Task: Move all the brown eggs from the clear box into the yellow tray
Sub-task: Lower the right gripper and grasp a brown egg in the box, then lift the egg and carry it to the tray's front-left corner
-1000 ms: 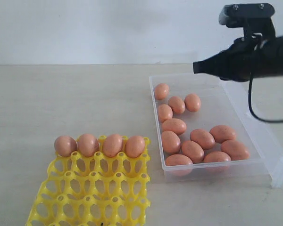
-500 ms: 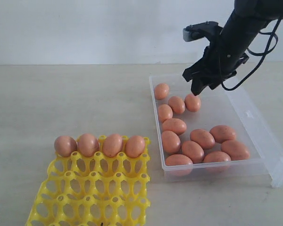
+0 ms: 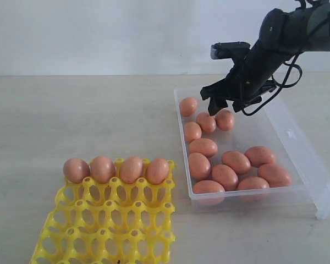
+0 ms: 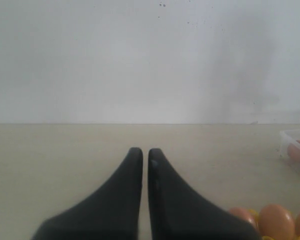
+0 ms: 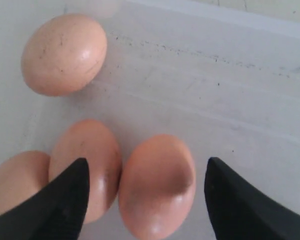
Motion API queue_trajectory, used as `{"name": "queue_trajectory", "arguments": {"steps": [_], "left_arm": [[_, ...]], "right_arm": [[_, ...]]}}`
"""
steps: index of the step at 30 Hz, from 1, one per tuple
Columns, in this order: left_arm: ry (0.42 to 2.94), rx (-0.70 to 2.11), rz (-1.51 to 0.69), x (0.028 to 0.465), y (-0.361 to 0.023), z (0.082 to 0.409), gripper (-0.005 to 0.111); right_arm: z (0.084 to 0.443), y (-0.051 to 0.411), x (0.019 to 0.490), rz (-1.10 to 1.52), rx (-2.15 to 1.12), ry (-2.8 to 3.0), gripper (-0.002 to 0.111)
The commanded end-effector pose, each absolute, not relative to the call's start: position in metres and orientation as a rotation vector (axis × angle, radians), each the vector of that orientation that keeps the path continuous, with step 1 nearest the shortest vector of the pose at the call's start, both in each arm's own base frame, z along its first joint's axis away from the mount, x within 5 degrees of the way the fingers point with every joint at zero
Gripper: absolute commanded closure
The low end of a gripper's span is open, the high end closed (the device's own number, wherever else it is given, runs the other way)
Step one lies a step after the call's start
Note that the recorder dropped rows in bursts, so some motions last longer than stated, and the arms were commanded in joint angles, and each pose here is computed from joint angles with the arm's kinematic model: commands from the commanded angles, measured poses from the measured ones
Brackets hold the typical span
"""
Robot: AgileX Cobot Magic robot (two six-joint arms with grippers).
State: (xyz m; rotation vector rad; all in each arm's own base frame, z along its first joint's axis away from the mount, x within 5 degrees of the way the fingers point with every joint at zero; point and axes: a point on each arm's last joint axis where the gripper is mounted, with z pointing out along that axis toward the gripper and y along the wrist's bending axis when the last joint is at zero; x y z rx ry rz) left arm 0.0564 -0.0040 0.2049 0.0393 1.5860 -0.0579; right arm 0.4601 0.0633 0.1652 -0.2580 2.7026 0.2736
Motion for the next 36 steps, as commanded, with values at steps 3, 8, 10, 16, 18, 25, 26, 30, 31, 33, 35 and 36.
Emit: {"name": "queue_trajectory", "arguments": {"steps": [3,8,10,16,18,25,26,30,31,33,35,36], "left_arm": [[1.583,0.039,-0.053,0.056,-0.004,0.204,0.103],[1.583,0.039,-0.053,0.056,-0.004,0.204,0.103],[1.586,0.039,-0.054,0.056,-0.004,0.204,0.103],[1.588,0.04,-0.054,0.056,-0.004,0.204,0.103],[1.588,0.04,-0.054,0.056,-0.004,0.204,0.103],[1.588,0.04,-0.054,0.056,-0.004,0.204,0.103],[1.588,0.04,-0.054,0.056,-0.004,0.204,0.103],[1.588,0.04,-0.054,0.056,-0.004,0.204,0.103],[1.588,0.04,-0.054,0.056,-0.004,0.204,0.103],[1.588,0.04,-0.054,0.056,-0.004,0.204,0.103],[1.583,0.039,-0.053,0.056,-0.004,0.204,0.103],[1.583,0.039,-0.053,0.056,-0.004,0.204,0.103]], "right_arm": [[0.153,0.062,0.468,0.293,-0.204,2.685,0.052],[0.14,0.063,0.465,0.316,-0.202,2.747,0.052],[0.14,0.063,0.463,0.323,-0.204,2.765,0.052],[0.139,0.064,0.462,0.329,-0.201,2.779,0.052],[0.139,0.063,0.463,0.325,-0.198,2.768,0.056],[0.145,0.061,0.465,0.299,-0.222,2.735,0.108],[0.159,0.06,0.466,0.28,-0.23,2.691,0.108],[0.243,0.067,0.457,0.309,-0.212,2.308,0.108],[0.261,0.072,0.45,0.332,-0.157,2.163,0.108],[0.285,0.089,0.431,0.263,-0.074,1.955,0.108],[0.294,0.119,0.412,0.166,-0.087,1.863,0.108],[0.299,0.133,0.407,0.113,-0.109,1.806,0.108]]}}
